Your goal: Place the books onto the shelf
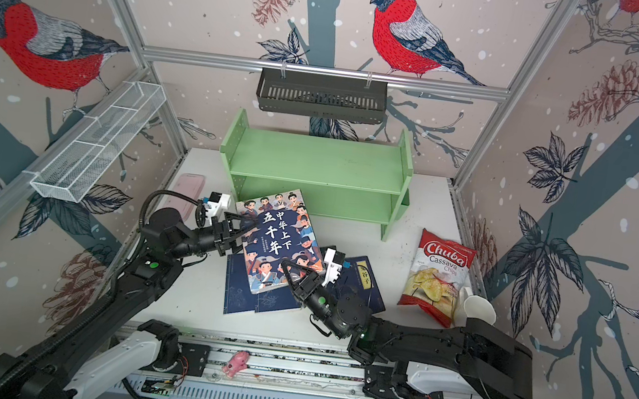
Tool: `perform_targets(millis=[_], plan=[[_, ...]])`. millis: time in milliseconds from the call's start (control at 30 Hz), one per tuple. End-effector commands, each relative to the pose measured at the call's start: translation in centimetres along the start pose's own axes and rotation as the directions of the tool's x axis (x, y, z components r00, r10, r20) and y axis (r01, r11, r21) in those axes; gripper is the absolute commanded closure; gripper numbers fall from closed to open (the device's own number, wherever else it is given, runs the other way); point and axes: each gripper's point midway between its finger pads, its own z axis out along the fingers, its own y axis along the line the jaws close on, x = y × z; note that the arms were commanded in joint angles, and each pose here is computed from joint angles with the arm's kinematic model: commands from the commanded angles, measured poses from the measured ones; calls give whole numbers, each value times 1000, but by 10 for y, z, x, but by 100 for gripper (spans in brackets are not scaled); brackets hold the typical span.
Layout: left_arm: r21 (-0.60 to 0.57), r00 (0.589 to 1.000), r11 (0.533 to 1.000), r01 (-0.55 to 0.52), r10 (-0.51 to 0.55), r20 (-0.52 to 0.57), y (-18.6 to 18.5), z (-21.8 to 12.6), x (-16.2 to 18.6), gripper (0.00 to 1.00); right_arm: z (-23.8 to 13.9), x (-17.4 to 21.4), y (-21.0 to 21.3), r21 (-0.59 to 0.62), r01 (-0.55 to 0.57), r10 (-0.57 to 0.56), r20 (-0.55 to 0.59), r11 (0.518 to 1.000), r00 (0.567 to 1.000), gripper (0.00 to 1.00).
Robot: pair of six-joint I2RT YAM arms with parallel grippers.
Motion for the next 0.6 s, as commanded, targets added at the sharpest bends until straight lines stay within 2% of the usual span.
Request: perform_targets(millis=[0, 233, 433, 567], plan=[[53, 993, 992, -111, 113, -30, -14, -3, 2, 14, -9, 12, 3, 8, 58, -57, -86, 998, 995, 96], [99, 968, 970, -222, 231, -97, -19, -8, 13, 10, -43, 3, 12, 4, 94, -93, -93, 996, 991, 97], [128, 914, 920, -370, 385, -129, -17, -12, 14, 7, -71, -12, 13, 6, 105, -104, -62, 994, 993, 97], [170, 882, 895, -413, 439, -170, -18, -11, 17, 8, -84, -14, 18, -24, 121, -122, -71, 992, 990, 98]])
